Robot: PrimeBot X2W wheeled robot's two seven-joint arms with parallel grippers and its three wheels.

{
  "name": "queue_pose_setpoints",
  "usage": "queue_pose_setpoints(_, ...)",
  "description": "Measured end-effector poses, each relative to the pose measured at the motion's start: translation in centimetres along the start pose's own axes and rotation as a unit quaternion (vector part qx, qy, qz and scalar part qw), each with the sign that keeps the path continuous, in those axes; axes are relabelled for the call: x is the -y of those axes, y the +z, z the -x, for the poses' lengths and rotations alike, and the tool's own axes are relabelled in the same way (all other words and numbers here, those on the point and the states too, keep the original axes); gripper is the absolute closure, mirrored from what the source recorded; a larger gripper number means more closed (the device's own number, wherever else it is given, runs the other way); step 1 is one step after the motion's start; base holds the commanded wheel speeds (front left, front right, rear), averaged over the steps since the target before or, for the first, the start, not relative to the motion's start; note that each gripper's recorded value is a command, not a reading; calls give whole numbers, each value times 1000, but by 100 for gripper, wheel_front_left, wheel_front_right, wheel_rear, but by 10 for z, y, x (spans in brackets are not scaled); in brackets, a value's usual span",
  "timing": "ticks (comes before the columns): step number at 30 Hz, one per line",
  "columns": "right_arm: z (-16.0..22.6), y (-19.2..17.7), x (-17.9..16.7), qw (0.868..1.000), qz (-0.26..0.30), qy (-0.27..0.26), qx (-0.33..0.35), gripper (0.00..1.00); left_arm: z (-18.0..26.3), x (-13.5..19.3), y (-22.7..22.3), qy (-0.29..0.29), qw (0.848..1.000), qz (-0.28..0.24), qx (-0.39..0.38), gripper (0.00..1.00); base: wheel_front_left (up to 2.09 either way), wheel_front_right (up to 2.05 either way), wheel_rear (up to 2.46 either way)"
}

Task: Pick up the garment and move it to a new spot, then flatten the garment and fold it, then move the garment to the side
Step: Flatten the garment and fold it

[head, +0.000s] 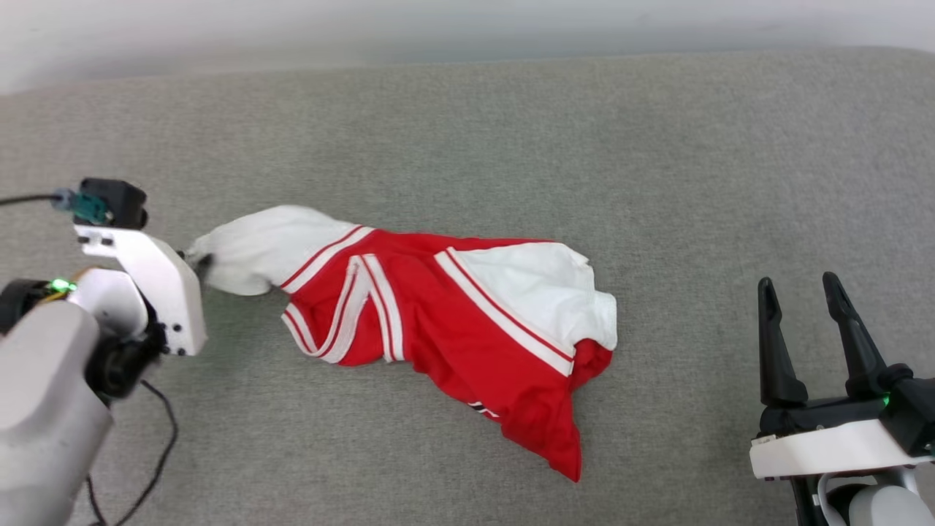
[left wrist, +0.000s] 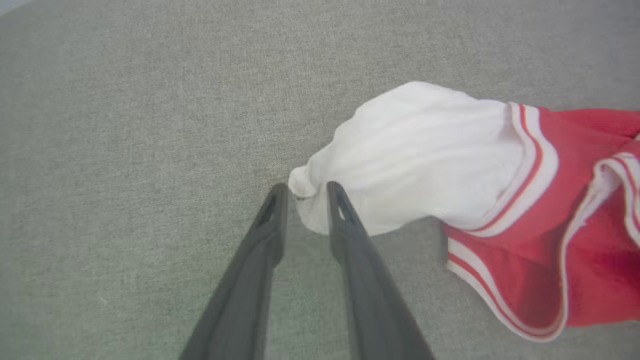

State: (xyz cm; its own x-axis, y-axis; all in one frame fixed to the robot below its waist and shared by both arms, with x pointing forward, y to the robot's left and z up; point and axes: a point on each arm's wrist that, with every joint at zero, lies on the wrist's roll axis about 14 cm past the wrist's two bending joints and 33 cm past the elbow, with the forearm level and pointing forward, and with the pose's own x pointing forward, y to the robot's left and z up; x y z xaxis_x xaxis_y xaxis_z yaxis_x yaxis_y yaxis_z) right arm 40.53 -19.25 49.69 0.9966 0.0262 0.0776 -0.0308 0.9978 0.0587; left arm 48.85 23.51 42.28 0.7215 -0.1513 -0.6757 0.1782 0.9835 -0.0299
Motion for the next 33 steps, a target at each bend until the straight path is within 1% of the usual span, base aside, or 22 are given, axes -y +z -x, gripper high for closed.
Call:
queue_pose_setpoints(3, -1, 2, -4, 1000, 0, 5, 3, 0, 6, 9, 8, -14, 998, 5, 55, 0, 0, 0, 0)
queue_pose_setpoints(6, 0, 4, -6, 1000, 2, 9, 5, 0, 17, 16, 31, -22, 990, -6, 139, 0, 0, 0, 0)
queue_pose_setpoints(8, 0, 7, -6, 1000, 5, 9, 10, 0, 30, 19, 52, -20, 978, -22, 205, 0, 0, 0, 0)
queue_pose_setpoints(10, 2, 12, -5, 1000, 7, 8, 15, 0, 46, 24, 70, -22, 962, -39, 268, 0, 0, 0, 0)
queue_pose_setpoints(12, 2, 17, -5, 1000, 8, 8, 23, 0, 62, 31, 77, -25, 946, -56, 319, 0, 0, 0, 0)
queue_pose_setpoints(14, 4, 21, -6, 1000, 9, 10, 28, 0, 76, 36, 78, -23, 934, -61, 351, 0, 0, 0, 0)
queue_pose_setpoints(16, 5, 24, -7, 999, 11, 12, 32, 0, 88, 40, 74, -13, 927, -66, 368, 0, 0, 0, 0)
queue_pose_setpoints(18, 5, 27, -10, 999, 10, 16, 37, 0, 97, 43, 62, 5, 924, -90, 371, 0, 0, 0, 0)
queue_pose_setpoints(19, 6, 29, -12, 999, 10, 19, 39, 0, 103, 44, 58, 14, 922, -92, 376, 0, 0, 0, 0)
queue_pose_setpoints(22, 7, 33, -21, 998, 10, 32, 44, 0, 128, 56, 59, 28, 907, -70, 415, 0, 0, 0, 0)
queue_pose_setpoints(24, 7, 36, -25, 998, 10, 37, 50, 0, 142, 60, 54, 36, 900, -53, 432, 0, 0, 0, 0)
queue_pose_setpoints(27, 8, 40, -30, 997, 9, 44, 55, 0, 154, 60, 34, 53, 900, -28, 431, 0, 0, 0, 0)
queue_pose_setpoints(30, 10, 43, -32, 997, 11, 48, 59, 0, 164, 60, 23, 66, 897, -7, 438, 0, 0, 0, 0)
queue_pose_setpoints(33, 12, 34, -40, 997, 7, 60, 44, 0, 168, 65, 11, 67, 898, 6, 434, 0, 0, 0, 0)
